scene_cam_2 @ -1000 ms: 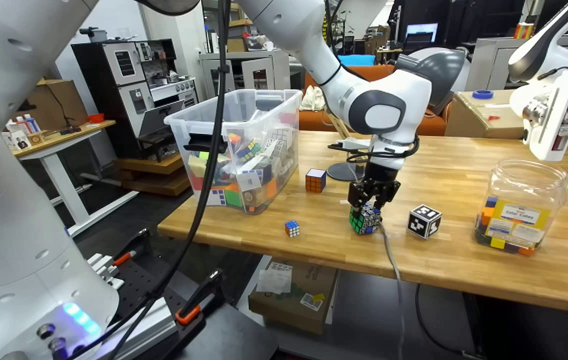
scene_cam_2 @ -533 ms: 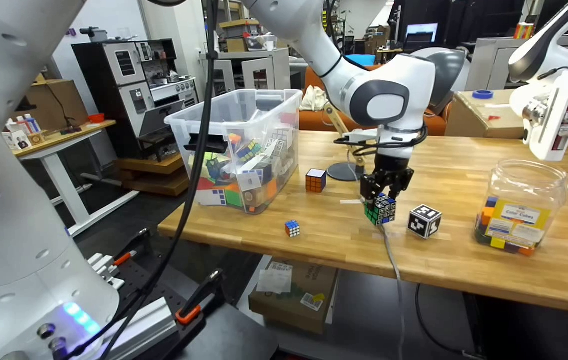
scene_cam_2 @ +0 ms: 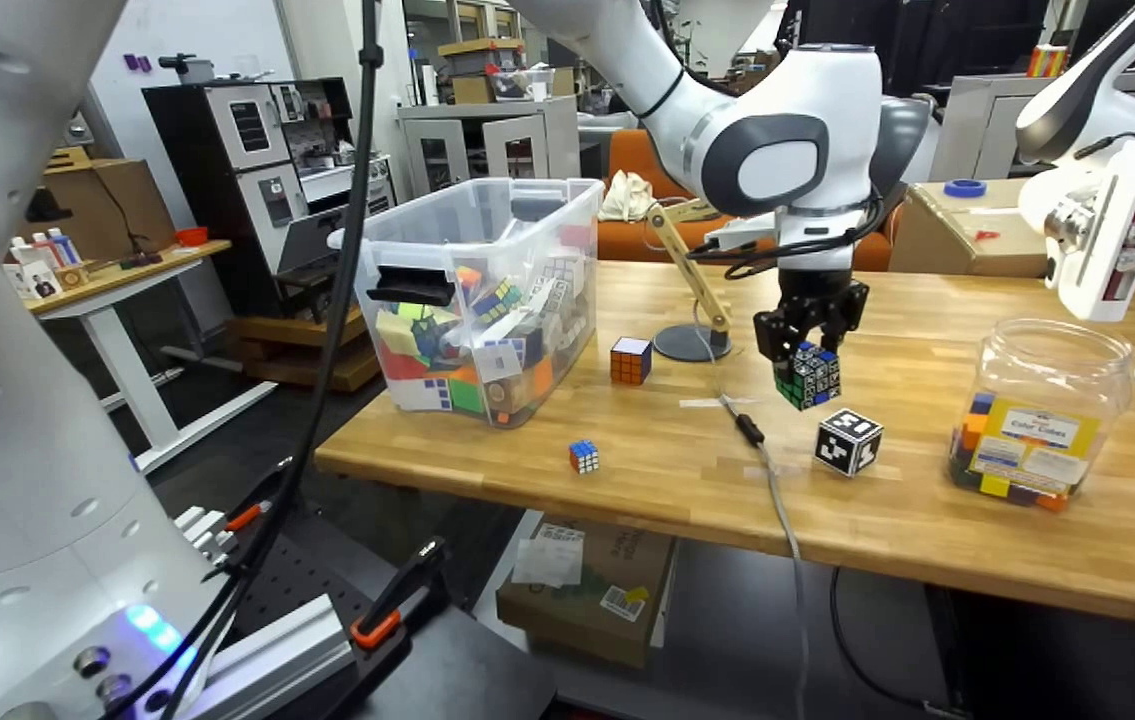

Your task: Turn on the grey lamp, place the Rubik's cube on the right inside the container on the left

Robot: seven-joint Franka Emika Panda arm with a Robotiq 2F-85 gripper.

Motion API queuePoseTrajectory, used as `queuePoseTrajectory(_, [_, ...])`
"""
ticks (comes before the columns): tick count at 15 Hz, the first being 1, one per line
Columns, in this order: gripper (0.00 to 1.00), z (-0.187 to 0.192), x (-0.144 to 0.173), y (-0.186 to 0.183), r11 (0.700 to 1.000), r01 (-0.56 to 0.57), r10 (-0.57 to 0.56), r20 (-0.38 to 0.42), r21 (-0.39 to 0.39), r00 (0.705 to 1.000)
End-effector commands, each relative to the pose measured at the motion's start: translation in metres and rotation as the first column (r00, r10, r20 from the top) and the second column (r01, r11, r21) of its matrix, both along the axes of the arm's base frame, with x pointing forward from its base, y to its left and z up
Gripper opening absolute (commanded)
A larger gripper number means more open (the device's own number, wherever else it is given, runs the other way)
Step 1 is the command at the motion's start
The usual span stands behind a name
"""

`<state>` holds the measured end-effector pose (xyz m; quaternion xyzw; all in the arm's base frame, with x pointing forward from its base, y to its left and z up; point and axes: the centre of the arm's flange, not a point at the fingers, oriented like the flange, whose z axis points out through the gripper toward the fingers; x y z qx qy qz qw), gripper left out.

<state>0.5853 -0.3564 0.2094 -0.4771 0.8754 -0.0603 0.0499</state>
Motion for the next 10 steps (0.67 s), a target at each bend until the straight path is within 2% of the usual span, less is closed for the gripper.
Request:
queuePoseTrajectory(1, [0.38, 0.023, -0.013, 0.032, 0.998, -0.062, 0.061, 0.022, 0.011, 0.998])
queuePoseTrajectory(5, [0.38, 0.059, -0.032, 0.063, 0.986, -0.158, 0.159, 0.002, 0.049, 0.987])
queuePoseTrajectory(10, [0.38, 0.118, -0.062, 0.094, 0.952, -0.306, 0.306, -0.02, 0.005, 0.952])
